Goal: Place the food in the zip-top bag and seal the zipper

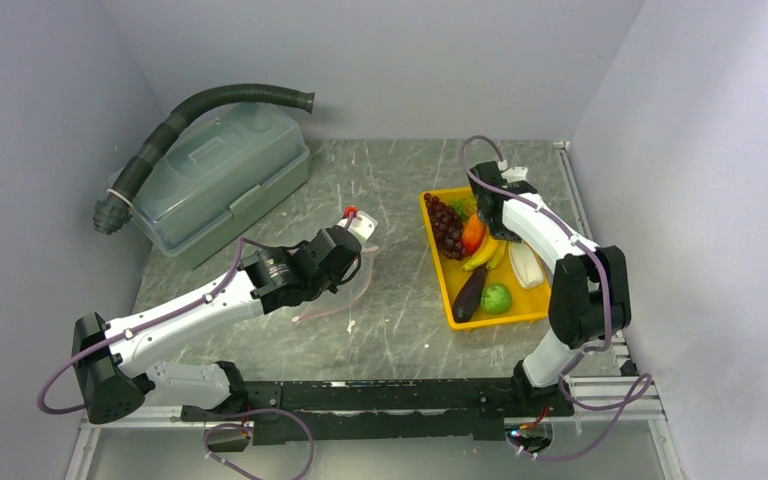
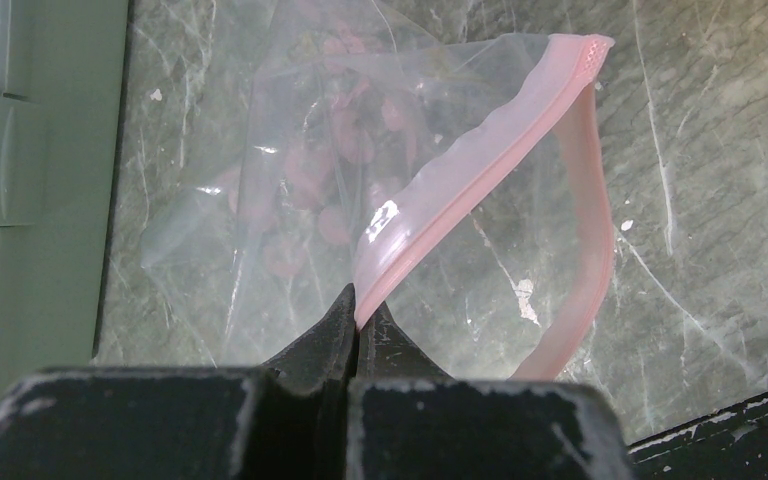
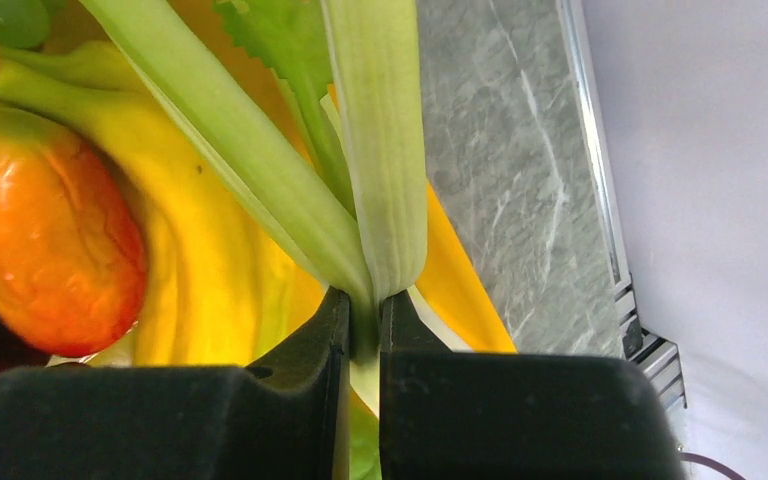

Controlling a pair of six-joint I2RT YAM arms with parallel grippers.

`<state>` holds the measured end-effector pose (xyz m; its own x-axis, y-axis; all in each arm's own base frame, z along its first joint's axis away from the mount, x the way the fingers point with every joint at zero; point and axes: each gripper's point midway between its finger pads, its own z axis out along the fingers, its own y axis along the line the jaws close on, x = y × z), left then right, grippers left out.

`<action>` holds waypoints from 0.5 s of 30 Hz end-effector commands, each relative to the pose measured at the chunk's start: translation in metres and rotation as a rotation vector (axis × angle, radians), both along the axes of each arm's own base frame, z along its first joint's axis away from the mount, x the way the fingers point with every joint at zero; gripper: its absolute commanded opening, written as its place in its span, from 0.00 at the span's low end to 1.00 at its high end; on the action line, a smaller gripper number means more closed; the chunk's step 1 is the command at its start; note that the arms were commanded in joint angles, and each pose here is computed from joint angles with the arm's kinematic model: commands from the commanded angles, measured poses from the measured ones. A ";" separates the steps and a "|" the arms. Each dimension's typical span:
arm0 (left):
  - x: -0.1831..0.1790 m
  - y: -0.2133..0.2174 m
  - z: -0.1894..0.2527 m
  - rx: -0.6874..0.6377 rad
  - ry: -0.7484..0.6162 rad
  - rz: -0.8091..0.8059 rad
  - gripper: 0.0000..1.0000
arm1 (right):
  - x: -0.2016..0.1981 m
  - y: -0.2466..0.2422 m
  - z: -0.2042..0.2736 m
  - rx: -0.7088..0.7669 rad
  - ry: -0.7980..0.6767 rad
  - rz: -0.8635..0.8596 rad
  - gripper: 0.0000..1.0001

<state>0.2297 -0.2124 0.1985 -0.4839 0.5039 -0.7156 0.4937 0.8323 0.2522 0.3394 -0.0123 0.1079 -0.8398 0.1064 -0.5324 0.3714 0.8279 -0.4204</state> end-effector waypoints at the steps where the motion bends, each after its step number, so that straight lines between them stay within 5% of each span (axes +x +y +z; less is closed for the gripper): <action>1: 0.004 0.002 0.004 -0.014 -0.024 0.026 0.00 | 0.005 0.000 0.045 -0.013 -0.119 -0.020 0.00; 15: 0.005 -0.004 0.005 -0.033 -0.020 0.019 0.00 | 0.000 0.046 0.107 0.291 -0.351 0.093 0.00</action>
<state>0.2300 -0.2121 0.1986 -0.4858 0.5001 -0.7168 0.4888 0.8353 0.2516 0.3322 0.0122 0.1810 -0.7132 0.1664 -0.6809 0.4001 0.8942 -0.2006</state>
